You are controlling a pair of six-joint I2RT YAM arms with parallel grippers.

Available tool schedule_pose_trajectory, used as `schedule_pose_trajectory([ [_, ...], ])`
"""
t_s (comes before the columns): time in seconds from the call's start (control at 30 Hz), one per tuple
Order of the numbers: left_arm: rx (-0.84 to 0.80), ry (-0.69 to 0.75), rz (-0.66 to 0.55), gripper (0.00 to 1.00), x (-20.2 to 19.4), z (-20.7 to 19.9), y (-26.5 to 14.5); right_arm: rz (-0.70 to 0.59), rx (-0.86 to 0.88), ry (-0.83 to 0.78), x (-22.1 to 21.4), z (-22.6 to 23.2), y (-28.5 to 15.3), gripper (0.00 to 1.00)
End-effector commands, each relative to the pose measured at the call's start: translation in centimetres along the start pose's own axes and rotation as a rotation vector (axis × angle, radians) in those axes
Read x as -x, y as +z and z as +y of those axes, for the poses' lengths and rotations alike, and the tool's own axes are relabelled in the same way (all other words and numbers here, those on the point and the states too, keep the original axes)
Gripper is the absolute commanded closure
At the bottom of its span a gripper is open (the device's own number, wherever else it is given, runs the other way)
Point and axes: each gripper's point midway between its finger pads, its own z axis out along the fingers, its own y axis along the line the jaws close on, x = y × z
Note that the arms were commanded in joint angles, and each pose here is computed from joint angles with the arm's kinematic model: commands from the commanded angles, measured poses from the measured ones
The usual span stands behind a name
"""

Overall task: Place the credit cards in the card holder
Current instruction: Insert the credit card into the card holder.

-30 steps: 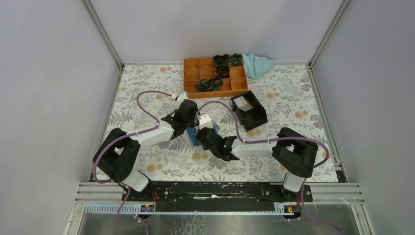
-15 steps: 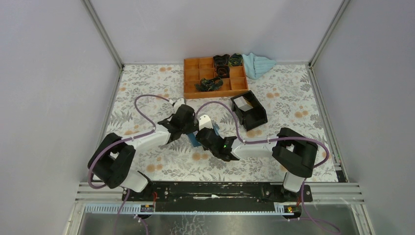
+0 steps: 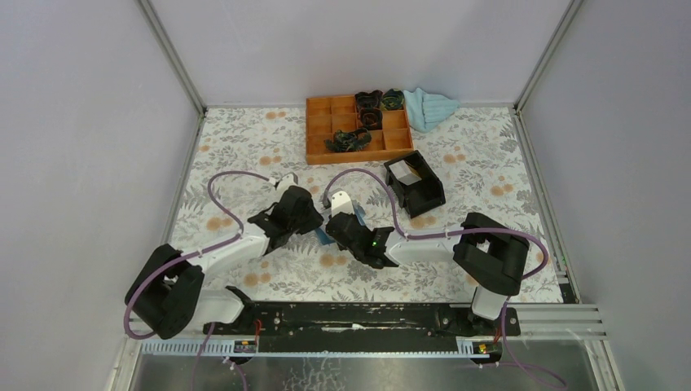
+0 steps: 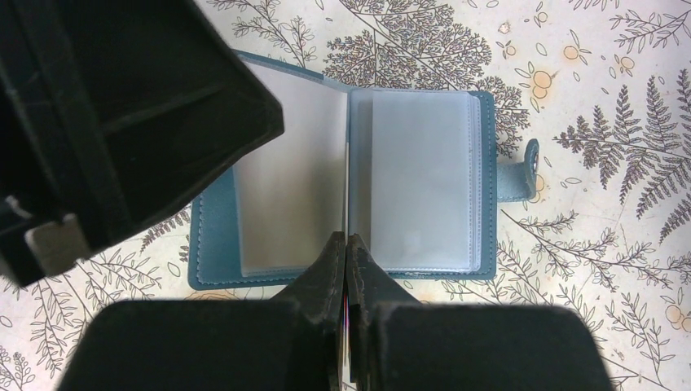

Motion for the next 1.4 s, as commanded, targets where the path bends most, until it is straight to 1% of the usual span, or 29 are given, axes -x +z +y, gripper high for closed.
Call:
schedule_pose_trajectory([
  [0.0,0.001,-0.023,0.003,0.71,-0.8,0.5,-0.5,-0.033,-0.003,0.026,0.9,0.4,-0.2,1.0],
  [0.47,0.005,-0.018,0.035,0.71,-3.7,0.5,-0.9,-0.025,0.001,0.03,0.8,0.6,-0.1,1.0],
  [0.83,0.086,-0.033,0.033,0.72,-5.5,3.1,-0.7,-0.023,0.016,0.054,1.1,0.6,-0.1,1.0],
  [1.07,0.126,-0.028,0.032,0.72,-6.0,4.3,-0.2,-0.037,0.063,0.121,2.1,-0.1,-0.3,1.0],
  [1.37,0.138,-0.012,0.034,0.72,-6.0,4.3,0.2,-0.046,0.118,0.204,3.4,-1.5,0.2,1.0],
])
